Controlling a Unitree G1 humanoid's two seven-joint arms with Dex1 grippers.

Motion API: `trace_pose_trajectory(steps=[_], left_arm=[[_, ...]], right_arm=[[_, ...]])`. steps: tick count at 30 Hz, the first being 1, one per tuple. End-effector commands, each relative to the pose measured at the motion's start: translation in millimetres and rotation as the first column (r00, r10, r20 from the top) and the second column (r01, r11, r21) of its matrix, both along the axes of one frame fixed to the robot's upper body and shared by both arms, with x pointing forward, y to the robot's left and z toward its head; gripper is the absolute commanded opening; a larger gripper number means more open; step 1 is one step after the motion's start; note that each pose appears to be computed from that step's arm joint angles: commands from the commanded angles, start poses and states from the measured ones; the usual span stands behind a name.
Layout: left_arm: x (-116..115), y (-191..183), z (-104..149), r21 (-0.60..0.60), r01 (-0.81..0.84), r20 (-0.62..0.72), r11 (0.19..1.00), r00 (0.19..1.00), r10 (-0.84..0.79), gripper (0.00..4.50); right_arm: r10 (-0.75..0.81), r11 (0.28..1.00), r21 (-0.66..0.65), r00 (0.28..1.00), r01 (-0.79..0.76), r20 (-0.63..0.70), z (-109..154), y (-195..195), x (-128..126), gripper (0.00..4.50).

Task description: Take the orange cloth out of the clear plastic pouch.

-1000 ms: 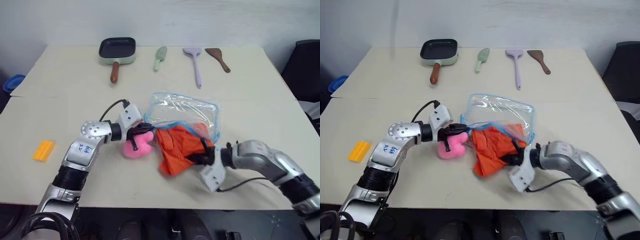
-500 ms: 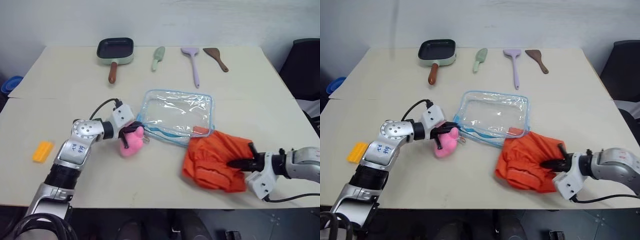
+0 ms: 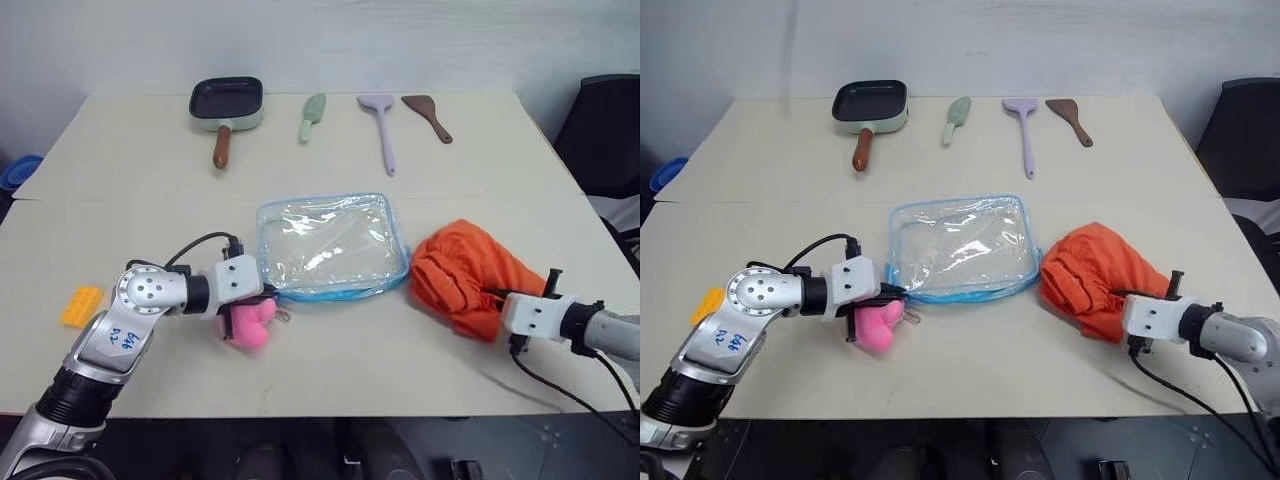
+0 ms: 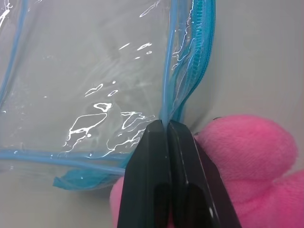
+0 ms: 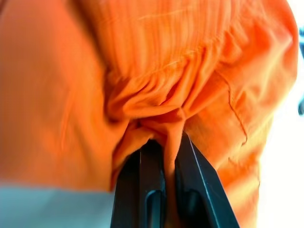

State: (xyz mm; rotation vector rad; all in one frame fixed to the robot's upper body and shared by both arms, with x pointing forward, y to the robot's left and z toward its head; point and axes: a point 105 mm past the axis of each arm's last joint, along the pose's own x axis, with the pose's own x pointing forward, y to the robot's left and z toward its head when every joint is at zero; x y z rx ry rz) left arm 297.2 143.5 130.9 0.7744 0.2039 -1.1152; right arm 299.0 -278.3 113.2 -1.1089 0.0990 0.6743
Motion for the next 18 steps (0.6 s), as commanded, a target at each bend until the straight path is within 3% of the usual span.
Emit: trace_pose_trajectory(steps=[1, 7, 10, 11, 15, 18], left_arm=[[-11, 4, -13, 0.028, 0.027, -0.063, 0.999, 0.998, -0.025, 0.00], [-19, 8, -20, 0.035, 0.047, -0.087, 0.998, 0.995, -0.044, 0.00], [-19, 9, -20, 0.008, 0.037, -0.094, 0.999, 0.995, -0.036, 0.00], [-18, 9, -20, -0.002, 0.029, -0.095, 1.000, 0.995, -0.029, 0.44], [-16, 6, -15, -0.118, -0.021, -0.141, 0.993, 0.990, 0.005, 1.47], [-15, 5, 2, -0.240, -0.042, -0.176, 0.970, 0.984, -0.001, 2.38]], right_arm=[[-0.170, 0.972, 0.178, 0.983, 0.154, 0.076, 28, -6, 14, 0.01], [-0.341, 0.915, 0.250, 0.938, 0.316, 0.065, 26, -10, 20, 0.01], [-0.296, 0.905, 0.320, 0.955, 0.281, 0.001, 21, 8, 13, 0.01], [-0.268, 0.908, 0.330, 0.963, 0.259, -0.019, 20, 16, 9, 0.00], [-0.206, 0.895, 0.383, 0.974, 0.228, -0.098, 18, 30, -3, 1.09], [-0.149, 0.886, 0.414, 0.974, 0.208, -0.171, 28, 29, -20, 2.16]])
